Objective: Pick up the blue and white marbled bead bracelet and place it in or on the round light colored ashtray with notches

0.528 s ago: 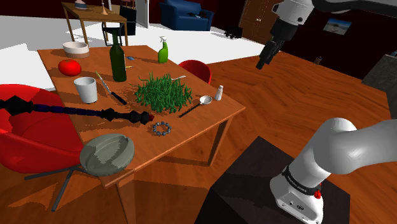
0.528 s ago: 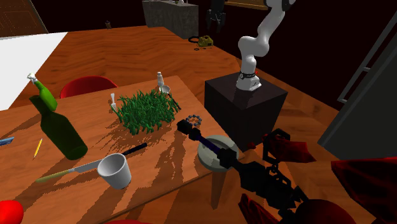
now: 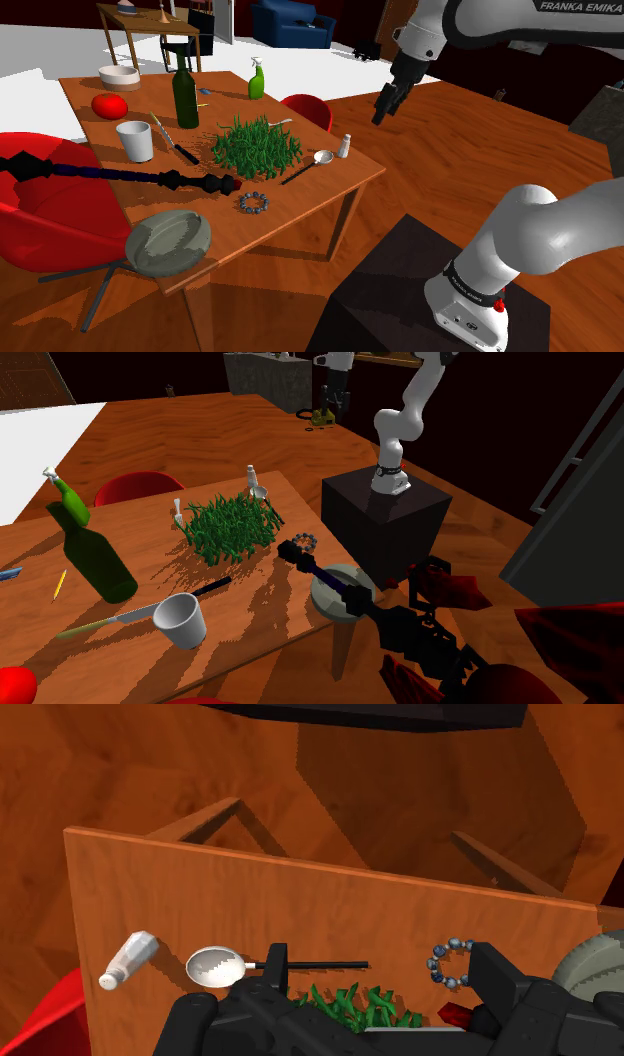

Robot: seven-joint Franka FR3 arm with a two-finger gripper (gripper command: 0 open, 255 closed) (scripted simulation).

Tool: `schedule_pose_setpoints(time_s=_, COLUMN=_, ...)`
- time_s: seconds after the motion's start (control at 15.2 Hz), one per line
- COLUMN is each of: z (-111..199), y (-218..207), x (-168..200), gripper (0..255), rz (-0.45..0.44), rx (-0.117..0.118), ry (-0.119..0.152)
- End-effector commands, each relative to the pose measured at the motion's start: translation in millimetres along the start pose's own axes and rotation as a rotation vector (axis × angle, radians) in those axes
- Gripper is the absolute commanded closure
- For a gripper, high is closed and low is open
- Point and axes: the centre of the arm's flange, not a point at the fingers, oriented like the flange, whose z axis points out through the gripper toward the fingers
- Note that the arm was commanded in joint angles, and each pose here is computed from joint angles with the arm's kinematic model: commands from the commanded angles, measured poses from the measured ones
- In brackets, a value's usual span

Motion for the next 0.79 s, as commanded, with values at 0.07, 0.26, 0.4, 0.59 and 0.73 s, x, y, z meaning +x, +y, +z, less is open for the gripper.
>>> schedule_pose_setpoints(time_s=0.07, z=29.1, y=-18.6, x=19.1, gripper=0, rz=-0.005, rx=0.002, ry=-0.005)
schedule_pose_setpoints(time_s=0.26, z=57.5, y=-38.5, x=38.8, gripper=0, rz=-0.011, rx=0.004, ry=-0.011)
schedule_pose_setpoints(time_s=0.4, z=76.5, y=-51.9, x=51.8, gripper=0, rz=-0.014, rx=0.005, ry=-0.015)
schedule_pose_setpoints(time_s=0.59, z=105.1, y=-72.0, x=71.1, gripper=0, rz=-0.020, rx=0.007, ry=-0.021)
schedule_pose_setpoints(time_s=0.73, z=124.1, y=-85.6, x=83.8, gripper=0, rz=-0.023, rx=0.008, ry=-0.025)
